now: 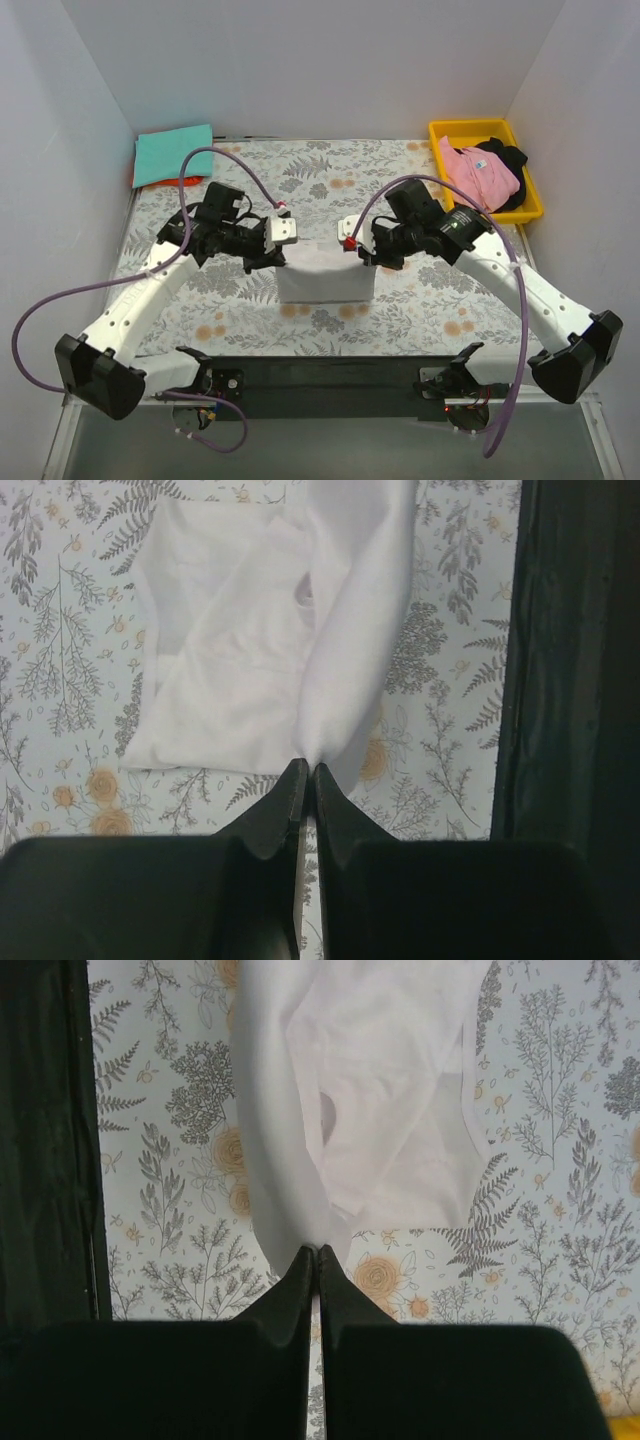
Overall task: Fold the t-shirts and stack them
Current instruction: Fold the tshirt
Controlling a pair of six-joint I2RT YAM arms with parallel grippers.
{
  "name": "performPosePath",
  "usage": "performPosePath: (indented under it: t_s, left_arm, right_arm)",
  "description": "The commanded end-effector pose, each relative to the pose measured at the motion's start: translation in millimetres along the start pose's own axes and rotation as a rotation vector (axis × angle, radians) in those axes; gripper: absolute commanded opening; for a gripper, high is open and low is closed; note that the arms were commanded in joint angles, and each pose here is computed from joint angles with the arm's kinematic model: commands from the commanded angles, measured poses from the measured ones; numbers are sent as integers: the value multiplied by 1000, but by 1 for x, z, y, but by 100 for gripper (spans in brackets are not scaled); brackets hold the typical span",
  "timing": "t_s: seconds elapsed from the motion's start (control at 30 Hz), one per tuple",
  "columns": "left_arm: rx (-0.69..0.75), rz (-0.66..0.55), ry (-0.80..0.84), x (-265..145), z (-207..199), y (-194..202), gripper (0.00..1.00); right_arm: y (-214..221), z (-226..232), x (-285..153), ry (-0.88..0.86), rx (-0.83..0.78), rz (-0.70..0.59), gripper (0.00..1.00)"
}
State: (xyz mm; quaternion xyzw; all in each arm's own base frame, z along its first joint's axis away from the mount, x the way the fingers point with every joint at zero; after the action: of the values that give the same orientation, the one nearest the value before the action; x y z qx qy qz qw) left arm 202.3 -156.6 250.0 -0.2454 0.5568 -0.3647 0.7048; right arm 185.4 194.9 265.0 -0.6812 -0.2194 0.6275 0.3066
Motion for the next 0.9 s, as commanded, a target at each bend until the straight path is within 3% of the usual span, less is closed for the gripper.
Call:
performPosePath:
  t_s: [0.0,0.23,0.47,0.67,0.87]
  left_arm:
    - [-11,41,-72,10,33,6,0]
    - [-79,54,-119,42,90,47,0]
    - [-172,96,-51,89,114,113,0]
    - [-253,127,26,110,100,144,0]
    - [-227,97,74,100,61,133,0]
  right_arm:
    - [7,-16,13,-38,-8,44,1]
    - [29,-88,49,-60,65,70,1]
    - [50,-121,109,-162,151,83,1]
    - [71,-128,153,-222,328,116,1]
    - [98,-87,152,-276,411,159,1]
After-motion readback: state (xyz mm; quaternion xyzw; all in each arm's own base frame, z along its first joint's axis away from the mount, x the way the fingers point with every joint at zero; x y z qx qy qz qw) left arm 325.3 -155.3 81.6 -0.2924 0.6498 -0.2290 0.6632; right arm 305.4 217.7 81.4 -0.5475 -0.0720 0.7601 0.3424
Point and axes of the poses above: each gripper's point midway between its finger pads, its own x axis out along the fingers, its own z axis along the line the jaws close on, y = z × x, the point moved 6 cm from there along -x, back along the fingers, and after that the axes turned 14 degrees about x, right-handed, at the moved point
